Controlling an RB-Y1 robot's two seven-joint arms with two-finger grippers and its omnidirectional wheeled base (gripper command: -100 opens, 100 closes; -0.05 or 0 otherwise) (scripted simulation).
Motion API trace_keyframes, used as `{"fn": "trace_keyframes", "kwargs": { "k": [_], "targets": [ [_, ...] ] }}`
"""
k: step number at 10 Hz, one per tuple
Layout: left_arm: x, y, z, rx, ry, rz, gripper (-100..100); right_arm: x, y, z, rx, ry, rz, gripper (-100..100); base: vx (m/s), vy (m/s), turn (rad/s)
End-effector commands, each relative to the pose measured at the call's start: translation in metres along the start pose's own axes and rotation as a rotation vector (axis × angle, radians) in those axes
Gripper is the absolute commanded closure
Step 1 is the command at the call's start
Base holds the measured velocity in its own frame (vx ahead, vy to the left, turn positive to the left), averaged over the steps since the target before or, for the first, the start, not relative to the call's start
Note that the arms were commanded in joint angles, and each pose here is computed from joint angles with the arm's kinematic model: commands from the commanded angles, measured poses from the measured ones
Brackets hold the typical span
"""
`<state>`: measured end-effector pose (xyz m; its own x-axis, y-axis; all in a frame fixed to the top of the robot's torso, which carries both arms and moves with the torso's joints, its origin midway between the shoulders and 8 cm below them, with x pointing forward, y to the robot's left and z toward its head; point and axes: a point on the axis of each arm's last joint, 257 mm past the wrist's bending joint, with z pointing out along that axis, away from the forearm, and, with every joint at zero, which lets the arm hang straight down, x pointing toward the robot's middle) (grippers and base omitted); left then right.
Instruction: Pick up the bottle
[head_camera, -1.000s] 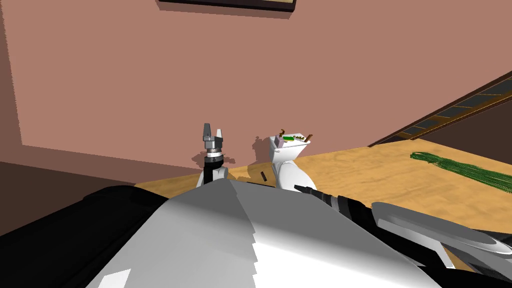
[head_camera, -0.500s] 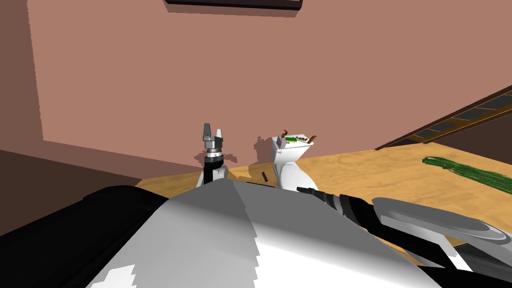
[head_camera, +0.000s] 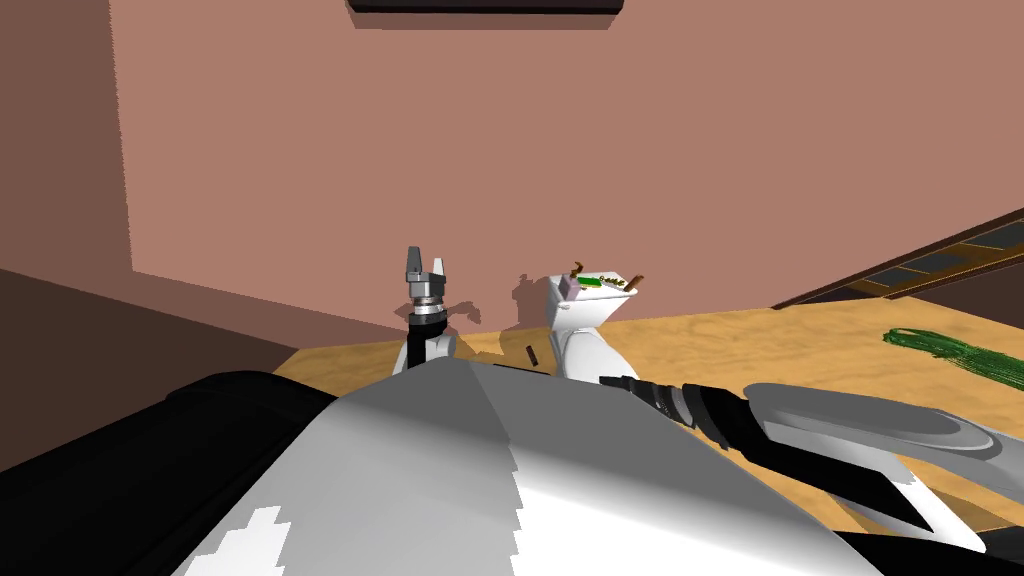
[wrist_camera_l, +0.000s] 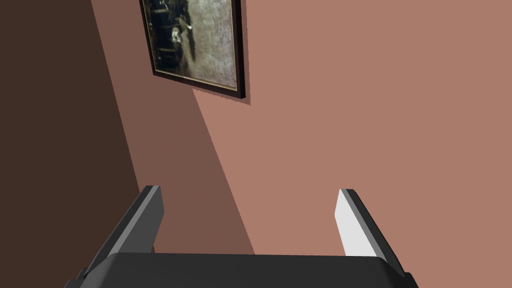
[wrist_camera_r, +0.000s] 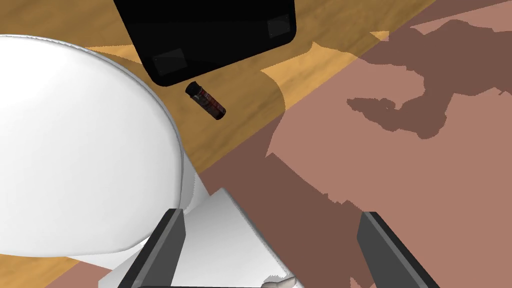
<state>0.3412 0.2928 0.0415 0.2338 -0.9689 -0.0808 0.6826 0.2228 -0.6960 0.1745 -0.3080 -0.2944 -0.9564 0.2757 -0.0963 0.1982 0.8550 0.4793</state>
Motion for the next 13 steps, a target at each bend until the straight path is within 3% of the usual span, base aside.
{"fn": "trace_keyframes", "kwargs": {
  "k": [1, 8, 13],
  "targets": [
    [0.000, 0.000, 0.000, 0.000, 0.000, 0.000, 0, -0.002, -0.007, -0.005, 0.036, 0.015, -0.017, -100, 0.029, 0.018, 0.086],
    [0.000, 0.000, 0.000, 0.000, 0.000, 0.000, 0, -0.023, -0.029, -0.027, 0.188, 0.049, -0.091, -100, 0.043, 0.017, 0.096],
    [0.000, 0.000, 0.000, 0.000, 0.000, 0.000, 0, -0.055, -0.038, -0.048, 0.305, 0.035, -0.156, -100, 0.081, 0.021, 0.128]
  ]
}}
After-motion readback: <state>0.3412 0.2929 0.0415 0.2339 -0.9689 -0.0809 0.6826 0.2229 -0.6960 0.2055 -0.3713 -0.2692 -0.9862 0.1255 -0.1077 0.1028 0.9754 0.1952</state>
